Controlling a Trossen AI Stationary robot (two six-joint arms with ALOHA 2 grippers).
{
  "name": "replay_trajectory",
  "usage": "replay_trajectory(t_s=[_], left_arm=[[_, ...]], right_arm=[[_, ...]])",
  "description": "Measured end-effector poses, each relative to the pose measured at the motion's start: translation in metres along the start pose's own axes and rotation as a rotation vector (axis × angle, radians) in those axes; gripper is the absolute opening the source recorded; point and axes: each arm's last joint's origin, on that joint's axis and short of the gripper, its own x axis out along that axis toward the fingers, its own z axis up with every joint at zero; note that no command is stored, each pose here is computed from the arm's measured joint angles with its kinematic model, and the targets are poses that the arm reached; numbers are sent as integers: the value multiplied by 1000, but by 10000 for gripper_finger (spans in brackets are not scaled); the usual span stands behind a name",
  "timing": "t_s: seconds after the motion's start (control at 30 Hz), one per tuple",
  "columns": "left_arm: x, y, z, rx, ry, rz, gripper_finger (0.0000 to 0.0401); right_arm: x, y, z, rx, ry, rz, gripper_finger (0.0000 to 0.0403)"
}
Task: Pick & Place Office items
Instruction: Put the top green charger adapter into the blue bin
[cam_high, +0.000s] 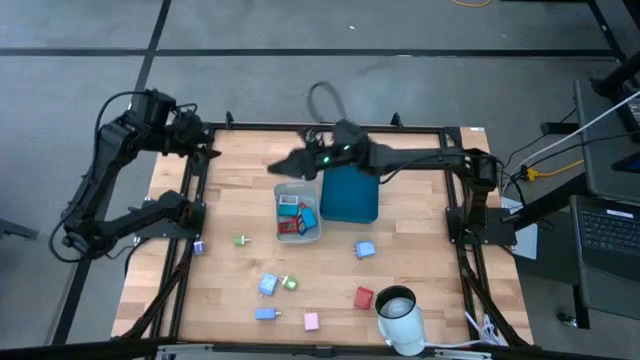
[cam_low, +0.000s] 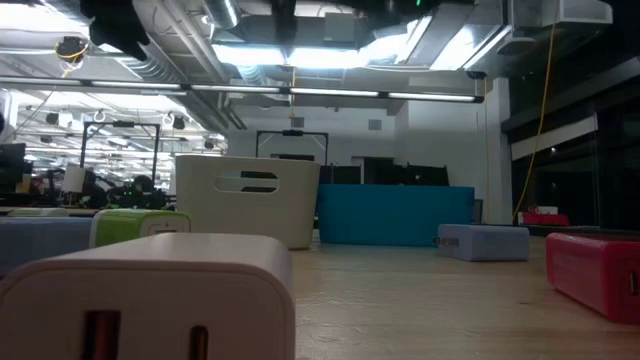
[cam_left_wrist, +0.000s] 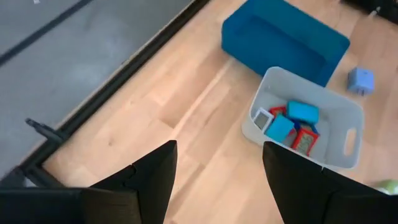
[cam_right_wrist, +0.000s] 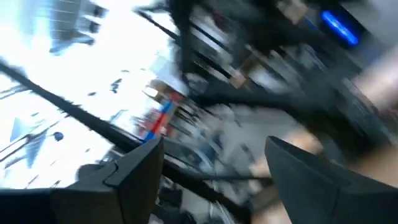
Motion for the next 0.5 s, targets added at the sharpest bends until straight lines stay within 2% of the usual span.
replay_trajectory(t_s=[0.1,0.23,0.4,0.5], left_arm=[[2,-3,8,-78,-64,-41,232],[17,-10,15,-165,-120,-139,232],[51,-23,2,-244,-33,-139,232],[70,-36,-4,-279,-39,-176,232]], right_arm=[[-6,38,24,-167,-63,141,284],[-16,84,54,-356,-114,271,284],[-36,123,88,-481,-121,371,284],[-51,141,109,-548,-113,421,284]])
